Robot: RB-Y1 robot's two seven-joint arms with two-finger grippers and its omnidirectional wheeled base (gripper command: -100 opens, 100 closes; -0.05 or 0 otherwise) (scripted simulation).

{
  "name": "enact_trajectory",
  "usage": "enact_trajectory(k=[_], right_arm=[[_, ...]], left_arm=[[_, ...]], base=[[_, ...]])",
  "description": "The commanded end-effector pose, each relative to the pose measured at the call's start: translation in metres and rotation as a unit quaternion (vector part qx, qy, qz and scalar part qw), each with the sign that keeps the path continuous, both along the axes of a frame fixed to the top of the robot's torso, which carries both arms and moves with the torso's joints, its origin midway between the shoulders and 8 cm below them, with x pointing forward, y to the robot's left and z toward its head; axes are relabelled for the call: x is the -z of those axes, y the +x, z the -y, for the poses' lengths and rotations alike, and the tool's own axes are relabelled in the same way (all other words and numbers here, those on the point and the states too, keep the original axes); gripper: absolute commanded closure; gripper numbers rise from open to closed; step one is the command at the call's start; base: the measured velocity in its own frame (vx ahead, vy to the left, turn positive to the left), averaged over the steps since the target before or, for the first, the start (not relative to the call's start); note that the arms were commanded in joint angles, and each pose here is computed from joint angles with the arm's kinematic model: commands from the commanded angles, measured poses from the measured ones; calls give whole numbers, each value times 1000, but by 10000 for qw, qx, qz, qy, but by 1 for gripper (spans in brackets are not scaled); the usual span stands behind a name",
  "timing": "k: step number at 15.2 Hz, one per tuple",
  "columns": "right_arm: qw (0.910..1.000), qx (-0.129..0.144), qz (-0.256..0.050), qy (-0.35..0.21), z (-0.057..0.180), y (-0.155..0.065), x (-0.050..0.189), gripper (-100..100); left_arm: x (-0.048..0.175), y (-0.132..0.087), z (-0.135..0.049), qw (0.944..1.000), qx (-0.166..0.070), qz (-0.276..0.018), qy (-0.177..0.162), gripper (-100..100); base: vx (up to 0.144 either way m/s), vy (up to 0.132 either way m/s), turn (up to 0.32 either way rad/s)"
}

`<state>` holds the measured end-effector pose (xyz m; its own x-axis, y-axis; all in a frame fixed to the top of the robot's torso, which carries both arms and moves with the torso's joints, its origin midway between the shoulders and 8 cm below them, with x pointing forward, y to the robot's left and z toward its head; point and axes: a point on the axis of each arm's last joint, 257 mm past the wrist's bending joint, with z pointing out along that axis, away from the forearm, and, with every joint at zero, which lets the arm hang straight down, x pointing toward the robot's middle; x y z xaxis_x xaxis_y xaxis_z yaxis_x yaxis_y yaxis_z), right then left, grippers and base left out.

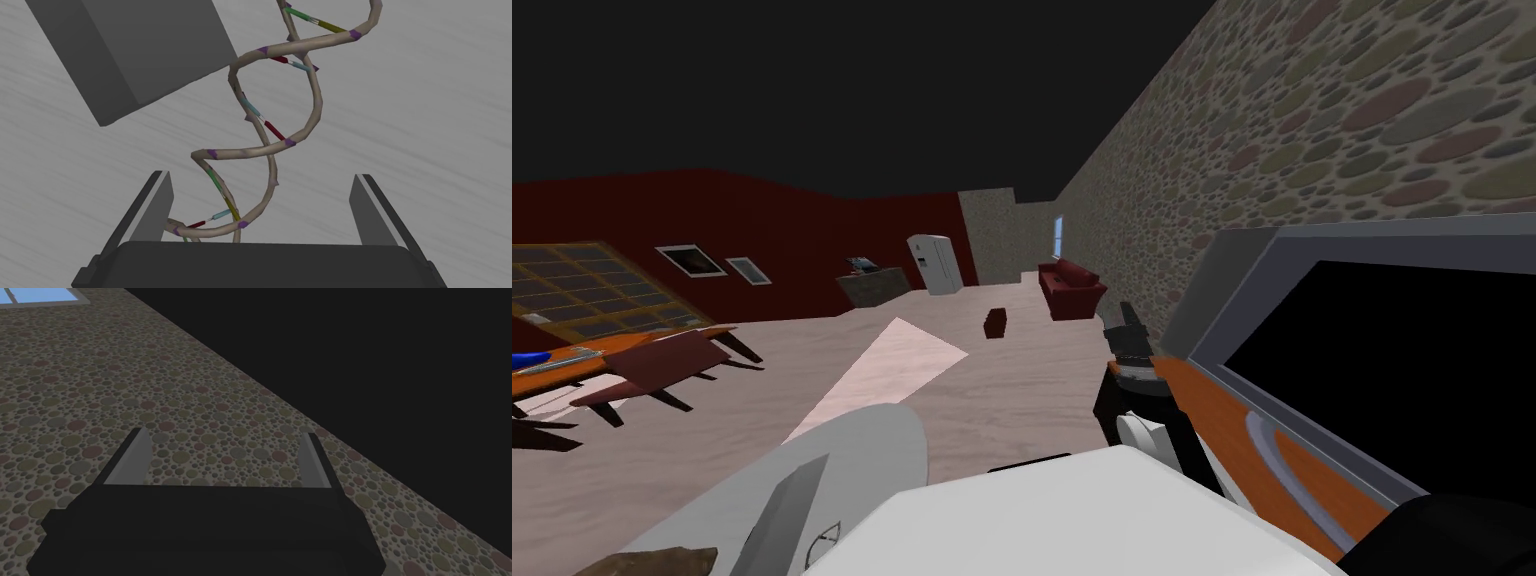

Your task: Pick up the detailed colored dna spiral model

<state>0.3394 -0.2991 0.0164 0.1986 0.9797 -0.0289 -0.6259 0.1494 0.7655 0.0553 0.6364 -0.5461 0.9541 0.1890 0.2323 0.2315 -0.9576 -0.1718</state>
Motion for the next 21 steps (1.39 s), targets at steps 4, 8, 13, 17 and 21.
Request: enact_trajectory(k=[4,8,13,17,21], right_arm=[[10000,0,0,0,0,0,0,0],[10000,1,-1,0,0,0,0,0],[10000,1,-1,0,0,0,0,0],[10000,1,-1,0,0,0,0,0],[10000,1,-1,0,0,0,0,0]], left_arm=[[6,-33,6,9975,-607,-197,-311,-100],[6,-34,6,9973,-638,-195,-318,-100],[14,-43,23,9966,-656,-279,-403,-100],[21,-50,39,9961,-678,-338,-461,-100],[27,-57,54,9960,-632,-395,-490,-100]], base=[[-57,62,-249],[-37,34,-67],[-1,41,-31],[2,47,-42],[-4,45,-36]])
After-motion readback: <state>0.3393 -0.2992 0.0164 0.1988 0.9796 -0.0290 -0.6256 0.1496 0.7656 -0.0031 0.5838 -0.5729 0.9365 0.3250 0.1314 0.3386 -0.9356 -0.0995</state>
